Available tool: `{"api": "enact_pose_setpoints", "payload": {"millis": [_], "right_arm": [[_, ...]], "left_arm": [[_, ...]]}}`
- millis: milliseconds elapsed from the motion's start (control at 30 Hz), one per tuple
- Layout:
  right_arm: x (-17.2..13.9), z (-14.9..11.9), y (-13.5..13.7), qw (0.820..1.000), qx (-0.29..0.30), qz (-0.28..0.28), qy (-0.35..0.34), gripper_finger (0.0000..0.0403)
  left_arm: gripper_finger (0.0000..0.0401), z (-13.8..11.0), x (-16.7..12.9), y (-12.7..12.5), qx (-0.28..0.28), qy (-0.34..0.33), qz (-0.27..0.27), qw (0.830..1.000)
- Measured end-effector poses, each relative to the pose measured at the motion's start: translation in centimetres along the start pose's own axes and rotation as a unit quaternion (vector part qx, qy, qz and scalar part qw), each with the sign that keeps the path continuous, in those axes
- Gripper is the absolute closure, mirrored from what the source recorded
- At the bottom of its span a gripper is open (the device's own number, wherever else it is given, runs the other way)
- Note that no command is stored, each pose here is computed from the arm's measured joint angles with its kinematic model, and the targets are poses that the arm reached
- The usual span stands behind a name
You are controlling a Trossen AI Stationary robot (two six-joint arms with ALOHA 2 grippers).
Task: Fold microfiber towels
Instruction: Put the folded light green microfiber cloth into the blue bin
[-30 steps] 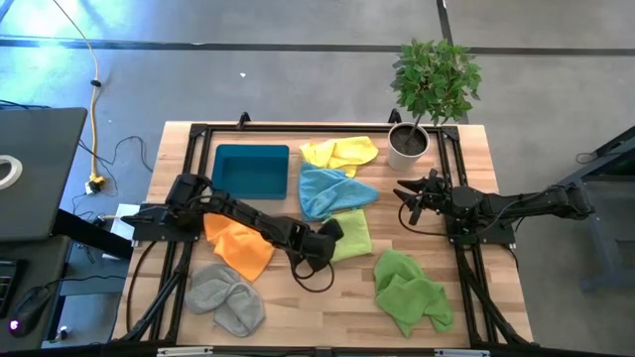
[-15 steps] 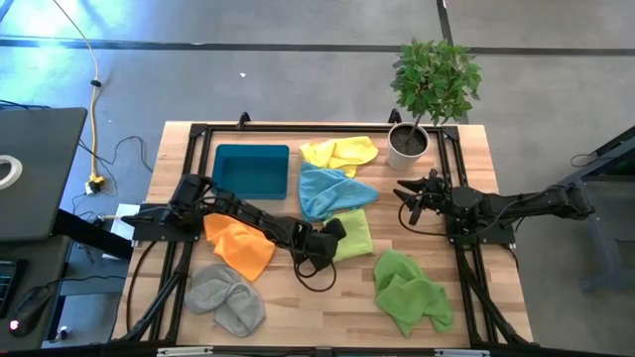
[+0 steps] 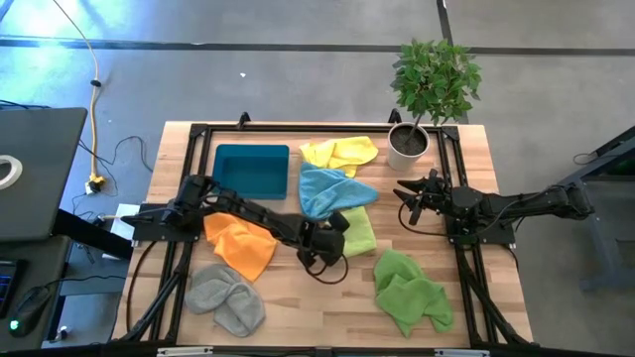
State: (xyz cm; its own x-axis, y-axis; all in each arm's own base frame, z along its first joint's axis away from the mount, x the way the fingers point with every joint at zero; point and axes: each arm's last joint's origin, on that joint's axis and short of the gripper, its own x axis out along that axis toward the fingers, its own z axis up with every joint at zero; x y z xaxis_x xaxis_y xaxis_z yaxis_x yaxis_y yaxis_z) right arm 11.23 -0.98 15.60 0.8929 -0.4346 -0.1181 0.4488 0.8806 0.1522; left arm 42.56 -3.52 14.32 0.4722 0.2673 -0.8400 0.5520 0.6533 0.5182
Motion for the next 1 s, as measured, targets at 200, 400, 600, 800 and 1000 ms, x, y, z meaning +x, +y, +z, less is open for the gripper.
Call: {"api": "enact_pose_setpoints", "payload": {"millis": [200,400,600,800,1000], "right_arm": [[0.0,0.0,0.0,1.0,0.0,0.0,0.0,0.0254],[0.0,0.0,0.0,1.0,0.0,-0.002,0.0,0.0254],[0.0,-0.1,0.0,1.0,-0.003,-0.003,0.006,0.0254],[0.1,-0.4,0.0,1.0,-0.009,-0.002,0.018,0.0254],[0.1,-0.5,0.0,1.0,-0.012,-0.003,0.022,0.0254]], "left_arm": [[0.0398,1.0,-2.1,1.8,-0.06,0.024,-0.01,0.998],[0.0399,0.8,-6.0,3.6,-0.136,0.076,-0.014,0.988],[0.04,-1.0,-10.5,5.3,-0.203,0.1,-0.009,0.974],[0.04,-5.1,-13.3,8.2,-0.318,0.109,-0.026,0.942],[0.04,-10.1,-14.1,11.6,-0.461,0.074,-0.104,0.878]]}}
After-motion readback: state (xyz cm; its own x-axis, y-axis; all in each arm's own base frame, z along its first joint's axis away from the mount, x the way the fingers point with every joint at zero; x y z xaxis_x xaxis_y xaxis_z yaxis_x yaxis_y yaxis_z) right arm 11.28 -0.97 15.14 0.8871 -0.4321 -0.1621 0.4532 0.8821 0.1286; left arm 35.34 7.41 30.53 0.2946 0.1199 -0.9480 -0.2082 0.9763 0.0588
